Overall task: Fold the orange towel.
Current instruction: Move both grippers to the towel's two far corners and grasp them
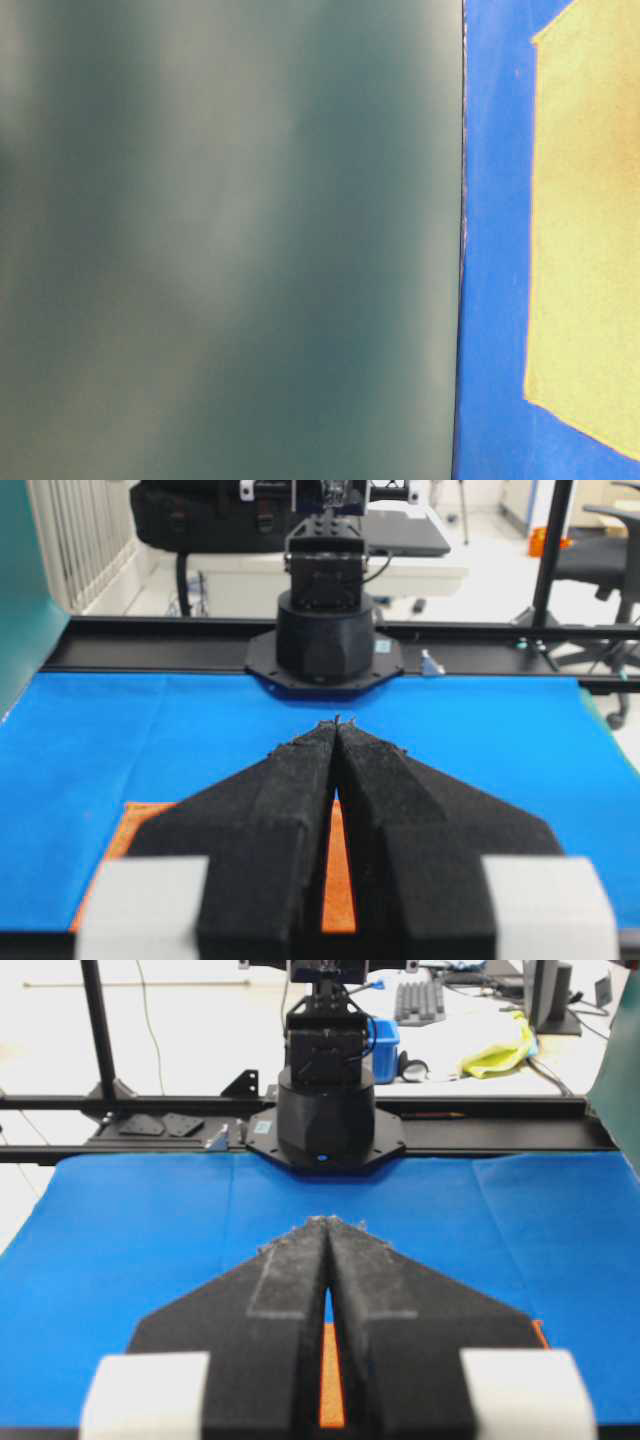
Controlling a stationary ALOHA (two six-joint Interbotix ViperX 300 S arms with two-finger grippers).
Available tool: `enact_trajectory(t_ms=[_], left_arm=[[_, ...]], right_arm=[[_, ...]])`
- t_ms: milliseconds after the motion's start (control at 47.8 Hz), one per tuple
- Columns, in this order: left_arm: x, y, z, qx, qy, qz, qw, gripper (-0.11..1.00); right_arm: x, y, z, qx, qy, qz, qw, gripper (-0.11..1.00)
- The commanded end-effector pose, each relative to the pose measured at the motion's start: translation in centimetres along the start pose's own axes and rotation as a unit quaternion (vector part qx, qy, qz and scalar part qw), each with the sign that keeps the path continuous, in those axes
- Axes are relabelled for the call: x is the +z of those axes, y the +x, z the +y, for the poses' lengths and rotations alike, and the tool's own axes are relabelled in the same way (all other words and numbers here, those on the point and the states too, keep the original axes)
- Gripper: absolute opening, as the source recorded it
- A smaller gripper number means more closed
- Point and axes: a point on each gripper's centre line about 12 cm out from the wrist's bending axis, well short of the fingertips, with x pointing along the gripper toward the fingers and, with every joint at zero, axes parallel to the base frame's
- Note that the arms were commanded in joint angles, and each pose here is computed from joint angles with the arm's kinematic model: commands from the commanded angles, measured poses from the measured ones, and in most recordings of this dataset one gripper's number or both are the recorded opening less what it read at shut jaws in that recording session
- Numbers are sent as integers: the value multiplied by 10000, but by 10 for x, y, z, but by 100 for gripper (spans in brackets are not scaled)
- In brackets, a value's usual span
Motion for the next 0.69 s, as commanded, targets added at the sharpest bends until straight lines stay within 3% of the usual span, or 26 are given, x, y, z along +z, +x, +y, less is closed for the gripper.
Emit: enact_trajectory(t_ms=[0, 188, 377, 482, 670], left_arm=[[-1, 6, 1, 59, -306, 114, 9994, 0], [-5, 12, 5, 158, -399, 232, 9988, 0], [-21, 23, 23, 565, -529, 544, 9955, 0], [-31, 28, 40, 940, -667, 746, 9905, 0], [-56, 40, 69, 1510, -763, 1243, 9777, 4]], right_arm=[[12, 4, -2, -41, 65, -146, 9999, 0], [13, 8, -13, -334, 376, 119, 9987, 0], [-3, 10, -38, -973, 668, 710, 9905, 0], [-19, 12, -58, -1441, 799, 1058, 9806, 0], [-58, 18, -97, -2223, 1082, 1812, 9519, 1]])
